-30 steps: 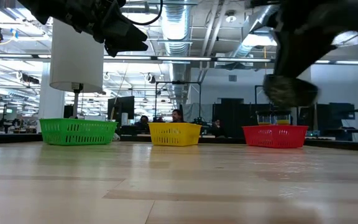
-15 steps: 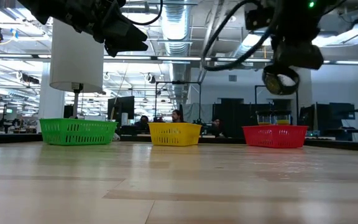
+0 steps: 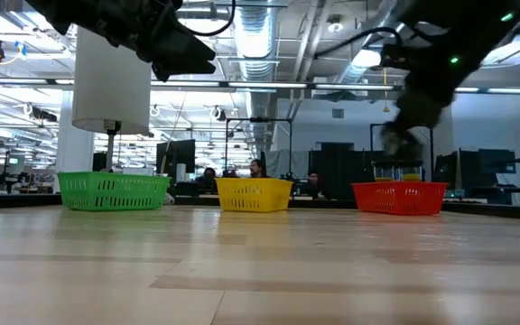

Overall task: Pick & Place Office items
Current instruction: Put the black watch into the yellow bin, then adjust the bottom black timer in the green bin, then return to Home Position

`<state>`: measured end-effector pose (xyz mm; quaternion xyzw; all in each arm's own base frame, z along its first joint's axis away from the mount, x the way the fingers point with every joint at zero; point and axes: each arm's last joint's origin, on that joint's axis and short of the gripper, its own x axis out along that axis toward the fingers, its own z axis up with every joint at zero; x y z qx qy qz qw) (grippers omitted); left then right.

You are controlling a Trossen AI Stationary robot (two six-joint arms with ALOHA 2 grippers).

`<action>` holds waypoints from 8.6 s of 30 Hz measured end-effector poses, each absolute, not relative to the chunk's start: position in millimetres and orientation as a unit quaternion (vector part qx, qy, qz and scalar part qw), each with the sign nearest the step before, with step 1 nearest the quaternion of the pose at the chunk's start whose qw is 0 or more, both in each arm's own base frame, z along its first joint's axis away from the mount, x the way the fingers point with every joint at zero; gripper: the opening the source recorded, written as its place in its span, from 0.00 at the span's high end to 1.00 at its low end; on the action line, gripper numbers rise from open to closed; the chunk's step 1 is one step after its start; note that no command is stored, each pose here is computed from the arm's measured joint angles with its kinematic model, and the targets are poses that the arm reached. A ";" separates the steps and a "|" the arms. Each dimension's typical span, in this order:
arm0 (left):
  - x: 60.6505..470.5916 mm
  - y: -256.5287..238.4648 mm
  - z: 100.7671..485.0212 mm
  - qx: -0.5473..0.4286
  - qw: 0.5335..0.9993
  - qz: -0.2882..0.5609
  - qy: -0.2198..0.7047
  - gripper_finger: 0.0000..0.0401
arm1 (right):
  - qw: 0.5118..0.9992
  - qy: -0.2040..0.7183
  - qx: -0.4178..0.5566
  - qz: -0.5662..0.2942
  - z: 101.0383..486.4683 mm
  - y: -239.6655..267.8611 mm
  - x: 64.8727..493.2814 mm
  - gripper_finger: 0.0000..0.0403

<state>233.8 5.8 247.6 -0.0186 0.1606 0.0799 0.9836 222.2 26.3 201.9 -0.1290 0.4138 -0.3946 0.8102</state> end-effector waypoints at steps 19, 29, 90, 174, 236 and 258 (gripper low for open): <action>233.8 8.7 249.5 -0.032 0.980 0.133 0.146 0.56 | 0.956 0.229 -0.062 -0.172 172.2 -71.5 275.4 0.97; 231.0 7.2 239.2 -0.065 0.976 0.136 0.157 0.56 | 0.960 0.204 -0.084 -0.174 180.4 -101.8 315.0 0.97; 196.1 11.3 199.3 -0.096 0.922 0.271 0.259 0.65 | 0.906 0.384 -0.050 -0.169 221.6 -138.5 376.4 0.63; 140.0 32.2 264.2 -0.009 0.964 0.254 0.083 0.99 | 0.952 0.266 -0.037 -0.146 259.3 -69.3 283.3 0.63; 118.1 20.8 165.4 -0.003 0.993 0.115 0.013 0.99 | 0.966 0.205 -0.018 -0.160 280.7 -70.0 276.8 0.63; 118.1 20.8 166.9 -0.003 0.993 0.115 0.005 0.99 | 0.997 -0.051 -0.035 -0.052 290.4 -30.4 153.6 0.63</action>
